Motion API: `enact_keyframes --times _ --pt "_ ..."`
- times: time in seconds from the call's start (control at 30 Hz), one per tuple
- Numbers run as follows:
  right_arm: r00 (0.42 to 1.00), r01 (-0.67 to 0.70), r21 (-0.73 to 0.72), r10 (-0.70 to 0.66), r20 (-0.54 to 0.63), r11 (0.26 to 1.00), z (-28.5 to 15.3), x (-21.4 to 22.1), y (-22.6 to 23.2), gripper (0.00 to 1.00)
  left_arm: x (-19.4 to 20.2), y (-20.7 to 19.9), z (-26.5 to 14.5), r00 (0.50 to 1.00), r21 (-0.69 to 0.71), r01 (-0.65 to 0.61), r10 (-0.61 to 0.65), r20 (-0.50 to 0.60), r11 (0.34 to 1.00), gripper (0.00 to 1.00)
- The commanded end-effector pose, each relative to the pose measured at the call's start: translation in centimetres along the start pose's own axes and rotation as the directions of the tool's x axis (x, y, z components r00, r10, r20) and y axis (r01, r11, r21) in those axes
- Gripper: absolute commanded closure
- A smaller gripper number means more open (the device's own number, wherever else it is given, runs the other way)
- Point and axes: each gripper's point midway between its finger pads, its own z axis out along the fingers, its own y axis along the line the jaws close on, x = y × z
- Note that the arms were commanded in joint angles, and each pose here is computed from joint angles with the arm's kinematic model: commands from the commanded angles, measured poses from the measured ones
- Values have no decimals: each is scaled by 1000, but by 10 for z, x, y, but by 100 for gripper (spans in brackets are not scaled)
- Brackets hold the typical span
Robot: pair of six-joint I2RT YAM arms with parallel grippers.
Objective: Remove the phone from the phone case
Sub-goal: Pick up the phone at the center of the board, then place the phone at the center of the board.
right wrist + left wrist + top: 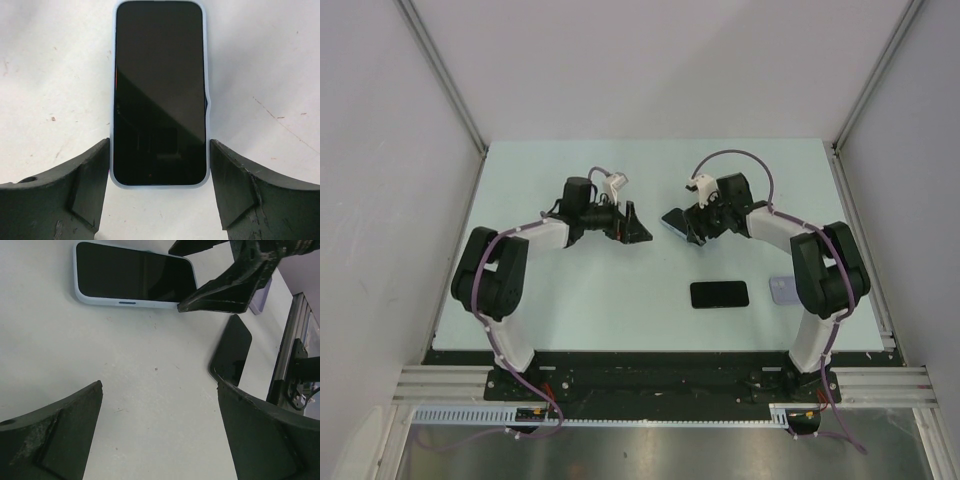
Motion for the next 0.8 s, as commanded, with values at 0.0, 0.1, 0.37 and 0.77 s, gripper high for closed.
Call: enact_keyframes --times 0.0,0.1,0.37,0.77 --pt "977 106 -24 -99 189 994 -21 -57 18 83 -13 -2 5 999 36 35 -37 30 999 1" --pt "974 124 -44 -113 196 991 -21 -59 30 83 -3 5 11 996 36 90 -91 6 995 2" --pt "974 198 -42 -192 122 979 -1 -41 47 82 10 17 16 990 -2 143 -143 -10 990 4" --pt "981 193 -76 -192 27 978 15 -18 52 64 -16 6 -6 991 -24 109 -107 78 994 3"
